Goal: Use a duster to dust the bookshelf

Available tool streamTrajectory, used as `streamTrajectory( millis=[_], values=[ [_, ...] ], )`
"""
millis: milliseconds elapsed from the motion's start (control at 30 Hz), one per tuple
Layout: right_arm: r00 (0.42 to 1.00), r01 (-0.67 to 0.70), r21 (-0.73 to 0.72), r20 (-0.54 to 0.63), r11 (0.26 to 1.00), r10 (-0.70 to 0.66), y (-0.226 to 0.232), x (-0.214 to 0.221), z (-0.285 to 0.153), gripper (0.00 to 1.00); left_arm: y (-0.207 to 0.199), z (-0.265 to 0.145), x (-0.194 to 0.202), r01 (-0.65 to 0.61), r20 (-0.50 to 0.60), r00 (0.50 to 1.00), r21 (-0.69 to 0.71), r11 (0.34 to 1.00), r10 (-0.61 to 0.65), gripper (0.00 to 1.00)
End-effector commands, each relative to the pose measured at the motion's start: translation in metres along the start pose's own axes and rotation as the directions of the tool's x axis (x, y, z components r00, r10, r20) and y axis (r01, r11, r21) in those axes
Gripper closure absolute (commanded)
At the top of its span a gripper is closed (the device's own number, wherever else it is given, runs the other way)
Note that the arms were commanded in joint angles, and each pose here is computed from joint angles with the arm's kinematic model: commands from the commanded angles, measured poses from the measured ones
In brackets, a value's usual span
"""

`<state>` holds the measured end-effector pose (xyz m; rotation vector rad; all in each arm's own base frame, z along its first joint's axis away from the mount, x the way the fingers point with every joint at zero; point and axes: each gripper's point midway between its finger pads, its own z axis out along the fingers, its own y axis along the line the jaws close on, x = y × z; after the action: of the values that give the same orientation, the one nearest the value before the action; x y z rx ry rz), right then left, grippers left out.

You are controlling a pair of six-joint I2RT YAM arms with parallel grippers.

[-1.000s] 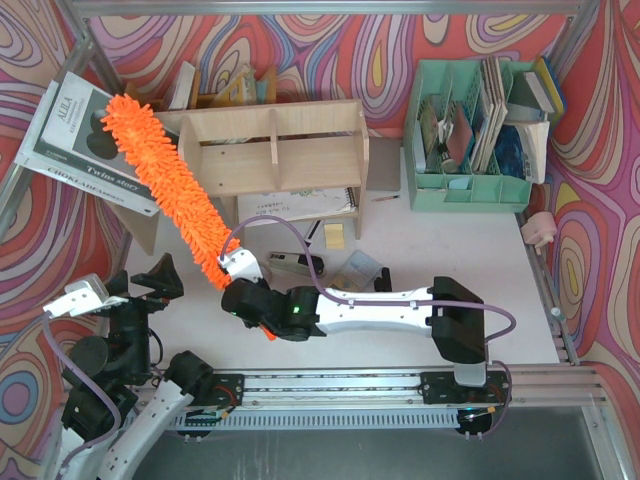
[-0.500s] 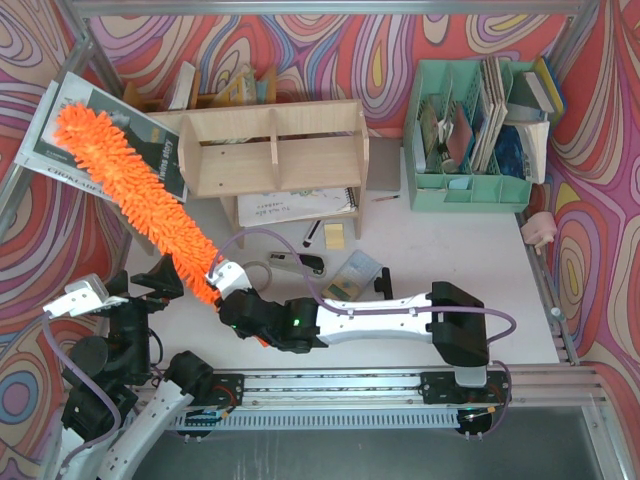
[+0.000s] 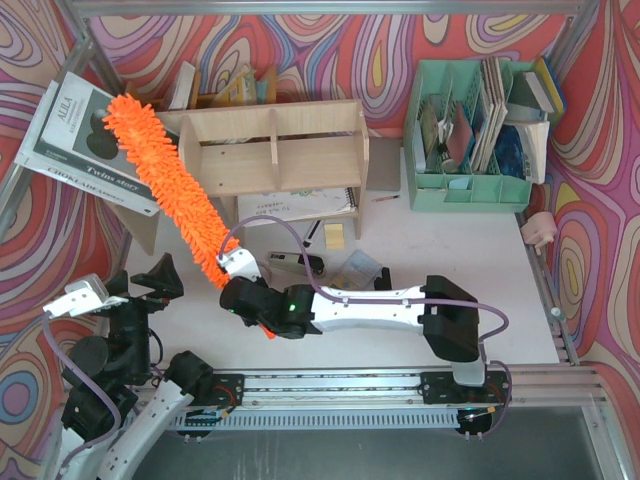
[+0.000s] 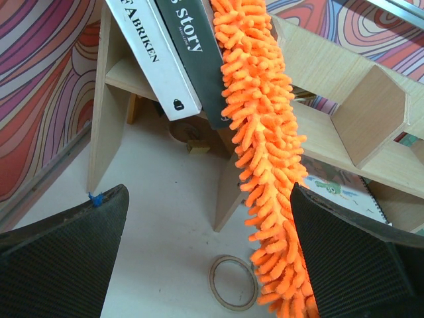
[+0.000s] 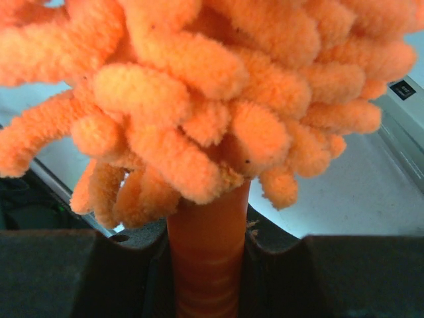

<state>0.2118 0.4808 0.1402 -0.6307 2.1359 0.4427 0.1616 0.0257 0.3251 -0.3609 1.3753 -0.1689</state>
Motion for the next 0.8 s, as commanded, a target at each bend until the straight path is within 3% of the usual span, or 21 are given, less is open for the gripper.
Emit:
streamTrajectory(
  millis=[0, 200, 400, 533, 767],
  values=[
    [0.999, -0.043, -0.003, 0.015, 0.999, 0.043, 0.001, -0.012, -0.001, 1.00, 0.003, 0.000, 0.001, 0.011, 0.011, 1.000, -0.015, 1.000, -0.010, 0.02],
    [0.993, 0.012, -0.140, 0.117, 0.990, 0.004, 0.026, -0.038, -0.018, 1.00, 0.002, 0.000, 0.002, 0.007, 0.008, 1.000, -0.013, 1.000, -0.007, 0.02],
    [0.977, 0.081, -0.173, 0.209, 0.982, -0.044, 0.042, -0.055, -0.036, 1.00, 0.002, 0.001, 0.001, 0.009, 0.009, 1.000, -0.014, 1.000, -0.008, 0.02],
    [0.978, 0.072, -0.159, 0.207, 0.985, -0.038, 0.040, -0.052, -0.032, 1.00, 0.003, 0.001, 0.001, 0.008, 0.009, 1.000, -0.014, 1.000, -0.008, 0.02],
    [0.995, 0.019, -0.077, 0.097, 0.997, -0.011, 0.026, -0.028, -0.014, 1.00, 0.002, 0.001, 0.002, 0.007, 0.008, 1.000, -0.012, 1.000, -0.007, 0.02]
  ],
)
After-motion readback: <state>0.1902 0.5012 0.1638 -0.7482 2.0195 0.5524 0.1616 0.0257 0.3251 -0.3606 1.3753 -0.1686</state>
